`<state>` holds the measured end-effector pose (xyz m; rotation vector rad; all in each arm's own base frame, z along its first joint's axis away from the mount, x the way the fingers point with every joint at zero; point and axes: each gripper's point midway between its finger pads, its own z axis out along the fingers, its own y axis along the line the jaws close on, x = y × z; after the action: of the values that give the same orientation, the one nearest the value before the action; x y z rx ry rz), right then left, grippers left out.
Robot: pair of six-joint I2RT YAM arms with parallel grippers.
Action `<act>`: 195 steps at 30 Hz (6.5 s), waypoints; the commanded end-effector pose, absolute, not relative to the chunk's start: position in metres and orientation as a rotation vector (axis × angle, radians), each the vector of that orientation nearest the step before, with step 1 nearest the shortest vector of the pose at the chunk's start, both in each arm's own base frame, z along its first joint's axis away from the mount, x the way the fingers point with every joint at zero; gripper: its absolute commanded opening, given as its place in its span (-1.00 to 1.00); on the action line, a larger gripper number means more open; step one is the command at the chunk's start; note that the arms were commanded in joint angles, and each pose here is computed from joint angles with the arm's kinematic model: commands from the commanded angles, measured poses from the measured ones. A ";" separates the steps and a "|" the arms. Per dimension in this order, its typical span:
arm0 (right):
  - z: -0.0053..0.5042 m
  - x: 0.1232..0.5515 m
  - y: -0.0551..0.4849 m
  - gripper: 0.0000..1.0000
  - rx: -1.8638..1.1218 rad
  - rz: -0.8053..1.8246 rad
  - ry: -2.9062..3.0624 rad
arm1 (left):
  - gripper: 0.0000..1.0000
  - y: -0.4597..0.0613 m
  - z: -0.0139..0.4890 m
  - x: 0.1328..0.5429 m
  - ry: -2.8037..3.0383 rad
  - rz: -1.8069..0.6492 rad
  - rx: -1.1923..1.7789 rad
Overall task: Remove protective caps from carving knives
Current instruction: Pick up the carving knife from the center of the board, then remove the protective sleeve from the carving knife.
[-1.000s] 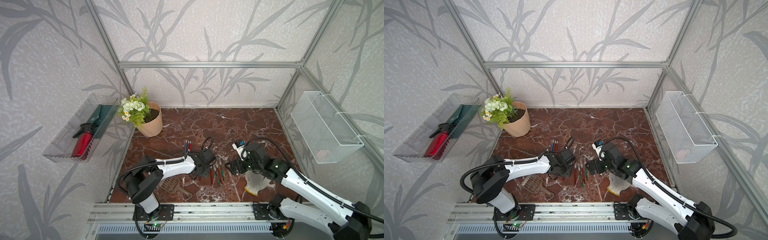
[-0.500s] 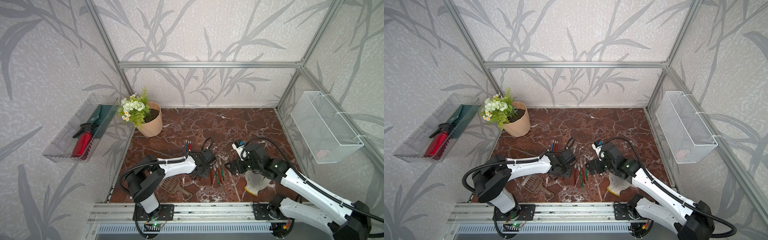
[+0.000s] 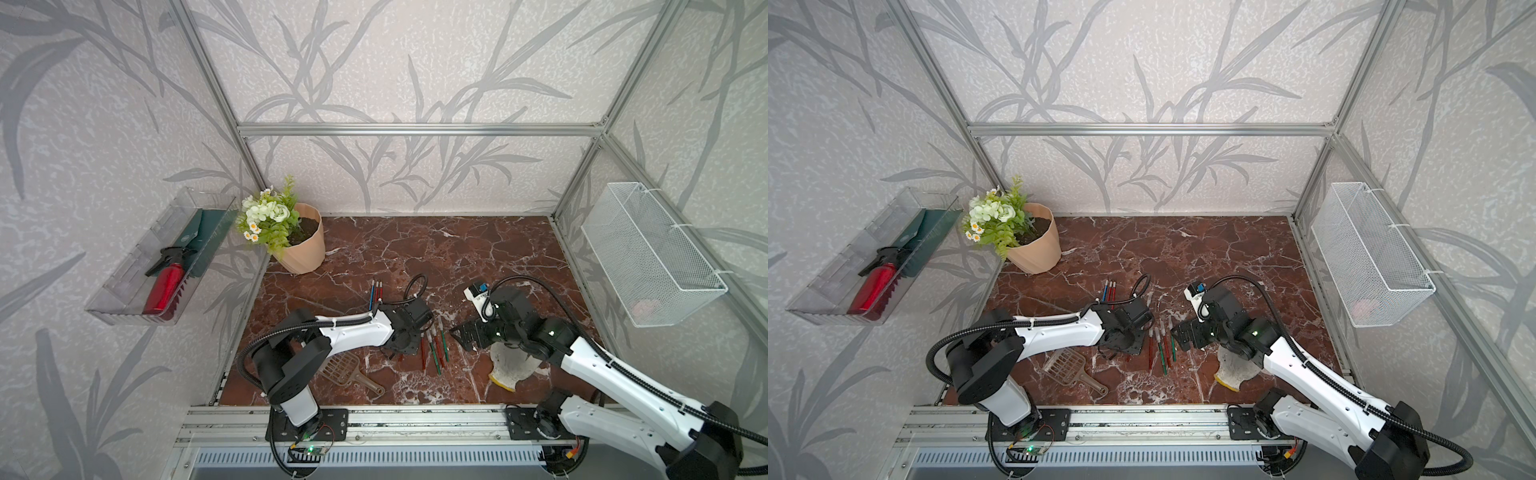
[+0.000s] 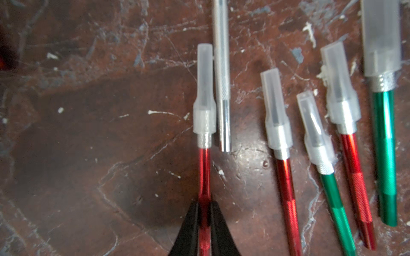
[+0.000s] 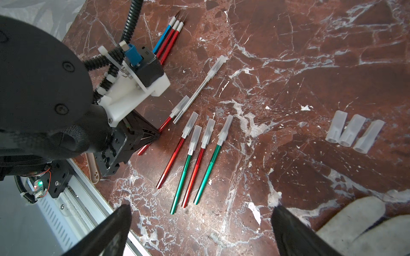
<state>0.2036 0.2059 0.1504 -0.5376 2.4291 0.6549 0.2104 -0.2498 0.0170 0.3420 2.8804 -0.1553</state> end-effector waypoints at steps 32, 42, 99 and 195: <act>0.148 0.199 0.210 0.98 -0.415 0.746 2.463 | -0.87 -0.250 0.044 0.222 2.809 -0.205 0.272; 0.153 0.209 0.217 0.94 -0.189 0.831 2.491 | -0.87 -0.269 0.083 0.227 2.662 -0.544 0.255; 0.141 0.289 0.269 -0.50 0.086 1.089 2.486 | -0.87 -0.318 0.095 0.216 2.493 -1.042 0.329; 0.156 0.336 0.244 -0.79 0.163 1.073 2.389 | -0.88 -0.326 0.096 0.208 2.509 -1.082 0.418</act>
<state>0.3058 0.2528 0.1279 0.1474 2.5183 1.1170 0.2235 -0.3245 0.1047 0.3576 2.4402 -1.0705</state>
